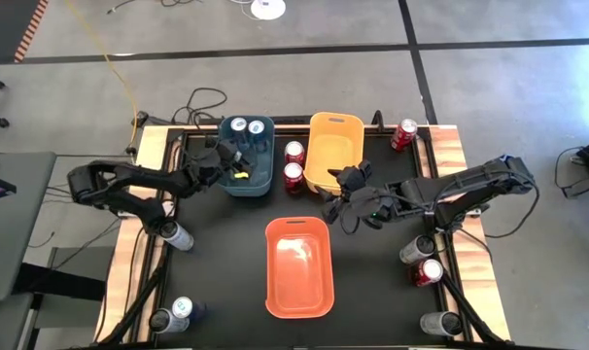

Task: Sort soda cans
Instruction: Put the top blue soda can into the blue bin

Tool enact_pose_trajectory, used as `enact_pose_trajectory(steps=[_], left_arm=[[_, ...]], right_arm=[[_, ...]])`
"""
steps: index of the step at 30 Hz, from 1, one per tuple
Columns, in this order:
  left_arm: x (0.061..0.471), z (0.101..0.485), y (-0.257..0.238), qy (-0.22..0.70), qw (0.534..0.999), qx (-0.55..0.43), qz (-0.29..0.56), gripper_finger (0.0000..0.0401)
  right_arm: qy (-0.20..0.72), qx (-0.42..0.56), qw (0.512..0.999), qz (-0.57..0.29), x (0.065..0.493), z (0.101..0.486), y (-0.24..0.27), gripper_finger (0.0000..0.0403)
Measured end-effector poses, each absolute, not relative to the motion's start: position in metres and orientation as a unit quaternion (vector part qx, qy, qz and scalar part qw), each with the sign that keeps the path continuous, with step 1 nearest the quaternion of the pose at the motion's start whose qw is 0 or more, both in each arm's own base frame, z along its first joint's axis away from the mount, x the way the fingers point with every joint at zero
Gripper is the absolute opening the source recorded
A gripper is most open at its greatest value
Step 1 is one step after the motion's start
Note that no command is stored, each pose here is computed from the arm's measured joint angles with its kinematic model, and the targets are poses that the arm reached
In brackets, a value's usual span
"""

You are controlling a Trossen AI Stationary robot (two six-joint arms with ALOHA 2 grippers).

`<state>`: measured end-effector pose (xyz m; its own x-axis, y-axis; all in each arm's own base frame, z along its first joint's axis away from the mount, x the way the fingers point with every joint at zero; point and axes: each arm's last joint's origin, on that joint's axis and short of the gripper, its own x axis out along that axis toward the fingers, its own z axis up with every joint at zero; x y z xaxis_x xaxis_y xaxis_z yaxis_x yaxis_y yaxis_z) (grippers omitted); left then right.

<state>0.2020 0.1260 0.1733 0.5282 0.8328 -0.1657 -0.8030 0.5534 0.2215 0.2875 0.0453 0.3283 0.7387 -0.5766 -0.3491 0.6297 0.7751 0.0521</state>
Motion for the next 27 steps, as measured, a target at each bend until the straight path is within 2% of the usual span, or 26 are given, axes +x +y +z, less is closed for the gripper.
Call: enact_pose_trajectory(steps=[11, 16, 22, 25, 27], left_arm=[[0.194, 0.194, 0.123, 0.122, 0.852, 0.082, 0.503, 0.0298], [0.195, 0.209, 0.111, 0.19, 0.865, 0.088, 0.455, 0.0298], [0.189, 0.222, 0.102, 0.287, 0.863, -0.014, 0.414, 0.0298], [0.185, 0.23, 0.099, 0.308, 0.857, -0.025, 0.413, 0.0298], [0.183, 0.238, 0.096, 0.302, 0.86, -0.023, 0.41, 0.0298]], right_arm=[[0.149, 0.09, 0.93, -0.323, 0.289, 0.33, 0.045, 0.0295], [0.155, 0.087, 0.93, -0.322, 0.288, 0.329, 0.045, 0.0295], [0.162, 0.08, 0.927, -0.33, 0.288, 0.328, 0.041, 0.0295], [0.162, 0.032, 0.931, -0.326, 0.294, 0.335, 0.023, 0.0295], [0.162, -0.004, 0.944, -0.288, 0.3, 0.349, 0.001, 0.0295]])
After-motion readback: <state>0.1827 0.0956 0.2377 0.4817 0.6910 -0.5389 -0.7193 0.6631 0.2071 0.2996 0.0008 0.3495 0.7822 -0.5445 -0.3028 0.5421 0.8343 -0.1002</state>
